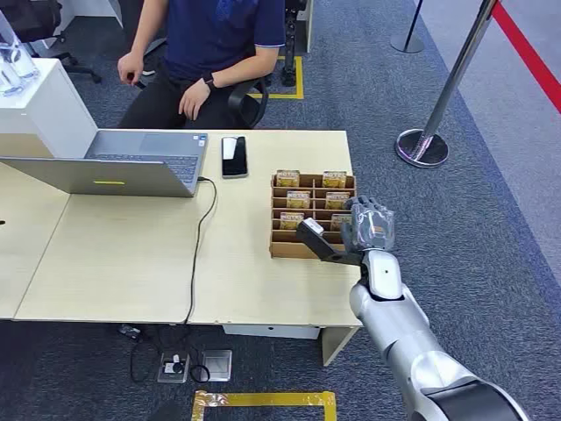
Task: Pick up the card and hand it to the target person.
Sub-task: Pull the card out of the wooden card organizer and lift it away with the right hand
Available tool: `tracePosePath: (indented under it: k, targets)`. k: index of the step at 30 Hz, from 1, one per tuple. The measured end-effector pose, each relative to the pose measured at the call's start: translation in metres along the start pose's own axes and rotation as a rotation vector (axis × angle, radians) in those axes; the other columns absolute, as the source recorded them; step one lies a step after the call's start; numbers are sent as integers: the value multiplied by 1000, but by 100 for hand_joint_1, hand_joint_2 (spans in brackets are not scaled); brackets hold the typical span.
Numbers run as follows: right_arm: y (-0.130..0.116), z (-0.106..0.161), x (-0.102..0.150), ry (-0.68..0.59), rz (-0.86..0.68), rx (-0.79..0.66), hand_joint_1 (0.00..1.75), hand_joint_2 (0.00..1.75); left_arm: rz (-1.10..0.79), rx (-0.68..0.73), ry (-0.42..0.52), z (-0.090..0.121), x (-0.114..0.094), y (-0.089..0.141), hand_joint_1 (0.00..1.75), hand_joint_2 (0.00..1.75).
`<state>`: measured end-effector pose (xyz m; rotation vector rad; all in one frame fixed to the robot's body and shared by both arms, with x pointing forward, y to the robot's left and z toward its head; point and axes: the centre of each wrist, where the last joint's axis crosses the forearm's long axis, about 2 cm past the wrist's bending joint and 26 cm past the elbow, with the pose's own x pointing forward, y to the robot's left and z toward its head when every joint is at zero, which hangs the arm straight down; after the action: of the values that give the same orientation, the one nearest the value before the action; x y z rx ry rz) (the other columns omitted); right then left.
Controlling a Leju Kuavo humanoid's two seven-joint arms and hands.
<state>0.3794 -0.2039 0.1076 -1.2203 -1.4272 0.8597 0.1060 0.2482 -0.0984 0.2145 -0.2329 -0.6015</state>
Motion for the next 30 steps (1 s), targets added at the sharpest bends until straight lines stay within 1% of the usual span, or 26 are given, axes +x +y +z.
tracePosePath:
  k: [4,6,7,11,12,14,30]
  targets:
    - [2,3,-1,0,0,3,86,175,0,-2,0,0,0,0,0,0]
    - [3,5,-2,-2,0,6,95,175,0,-3,-1,0,0,0,0,0]
    - [3,6,-2,-3,0,7,103,175,0,-3,0,0,0,0,0,0]
    - [4,8,-2,-10,10,8,159,175,0,-3,-1,0,0,0,0,0]
    - [4,8,-2,-12,12,9,167,175,0,-3,-1,0,0,0,0,0]
    - [4,8,-1,-15,13,10,175,175,-1,-5,-2,0,0,0,0,0]
    - [3,7,3,-24,7,20,175,175,0,-16,-2,0,-1,-2,0,0]
